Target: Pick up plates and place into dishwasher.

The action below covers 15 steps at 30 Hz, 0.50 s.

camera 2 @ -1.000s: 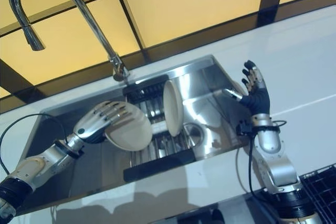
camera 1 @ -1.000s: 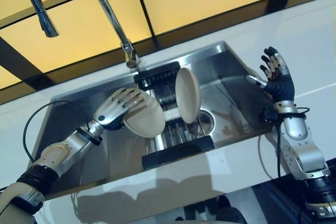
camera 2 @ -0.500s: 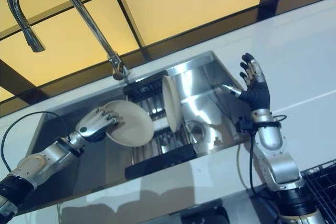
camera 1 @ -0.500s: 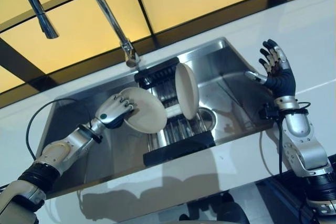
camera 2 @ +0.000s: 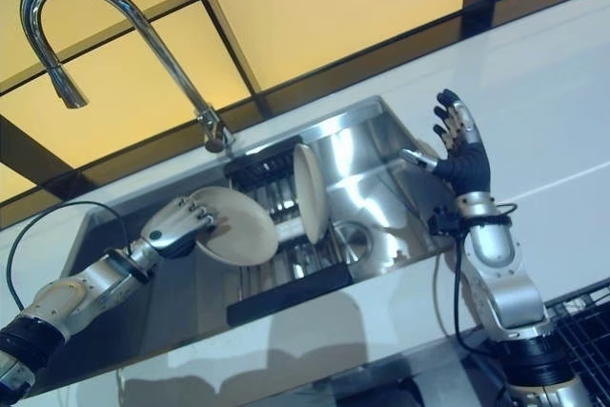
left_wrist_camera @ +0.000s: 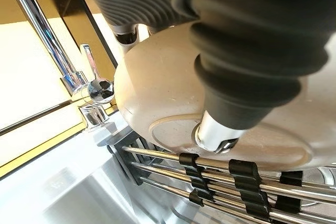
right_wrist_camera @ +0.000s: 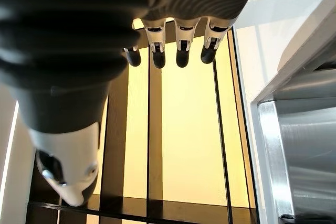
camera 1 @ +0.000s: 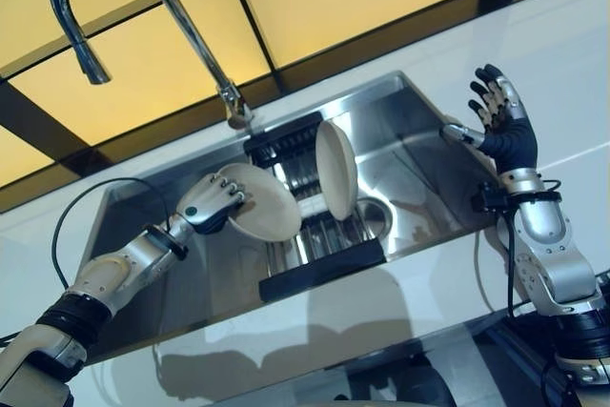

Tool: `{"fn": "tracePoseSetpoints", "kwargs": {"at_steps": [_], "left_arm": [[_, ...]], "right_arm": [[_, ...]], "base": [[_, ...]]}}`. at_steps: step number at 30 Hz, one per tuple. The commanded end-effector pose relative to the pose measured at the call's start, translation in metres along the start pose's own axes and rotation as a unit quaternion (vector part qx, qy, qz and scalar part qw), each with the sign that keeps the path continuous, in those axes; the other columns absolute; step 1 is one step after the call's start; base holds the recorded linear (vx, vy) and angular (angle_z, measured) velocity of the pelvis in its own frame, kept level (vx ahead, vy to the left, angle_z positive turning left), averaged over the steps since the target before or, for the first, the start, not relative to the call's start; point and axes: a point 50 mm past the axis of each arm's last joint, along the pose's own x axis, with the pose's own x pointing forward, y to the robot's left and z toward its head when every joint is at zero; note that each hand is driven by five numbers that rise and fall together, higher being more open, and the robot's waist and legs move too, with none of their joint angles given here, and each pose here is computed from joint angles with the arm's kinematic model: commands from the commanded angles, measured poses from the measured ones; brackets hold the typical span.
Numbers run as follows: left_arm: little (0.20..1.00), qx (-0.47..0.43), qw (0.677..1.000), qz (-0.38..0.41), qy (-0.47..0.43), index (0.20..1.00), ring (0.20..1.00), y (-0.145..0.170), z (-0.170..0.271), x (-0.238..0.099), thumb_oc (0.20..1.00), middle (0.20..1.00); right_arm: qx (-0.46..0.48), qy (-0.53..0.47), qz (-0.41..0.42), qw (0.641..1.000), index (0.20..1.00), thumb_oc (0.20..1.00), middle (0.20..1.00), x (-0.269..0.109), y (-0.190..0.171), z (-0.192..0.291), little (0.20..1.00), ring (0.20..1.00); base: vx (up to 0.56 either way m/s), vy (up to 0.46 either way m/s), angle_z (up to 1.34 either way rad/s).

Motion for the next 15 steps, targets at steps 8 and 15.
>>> {"fn": "tracePoseSetpoints", "kwargs": {"at_steps": [8, 15], "left_arm": [[0.200, -0.036, 0.997, 0.025, 0.069, 0.200, 0.200, -0.002, -0.016, -0.016, 0.200, 0.200], [0.200, -0.023, 0.993, 0.074, 0.086, 0.200, 0.200, 0.018, -0.027, -0.019, 0.200, 0.200]], "right_arm": [[-0.040, 0.066, -0.025, 0.997, 1.000, 1.000, 1.000, -0.031, -0.021, -0.032, 1.000, 1.000], [-0.031, 0.067, -0.033, 0.997, 1.000, 1.000, 1.000, -0.034, -0.020, -0.035, 1.000, 1.000]], "base": [[-0.03, -0.026, 0.05], [-0.03, -0.030, 0.05]]}}
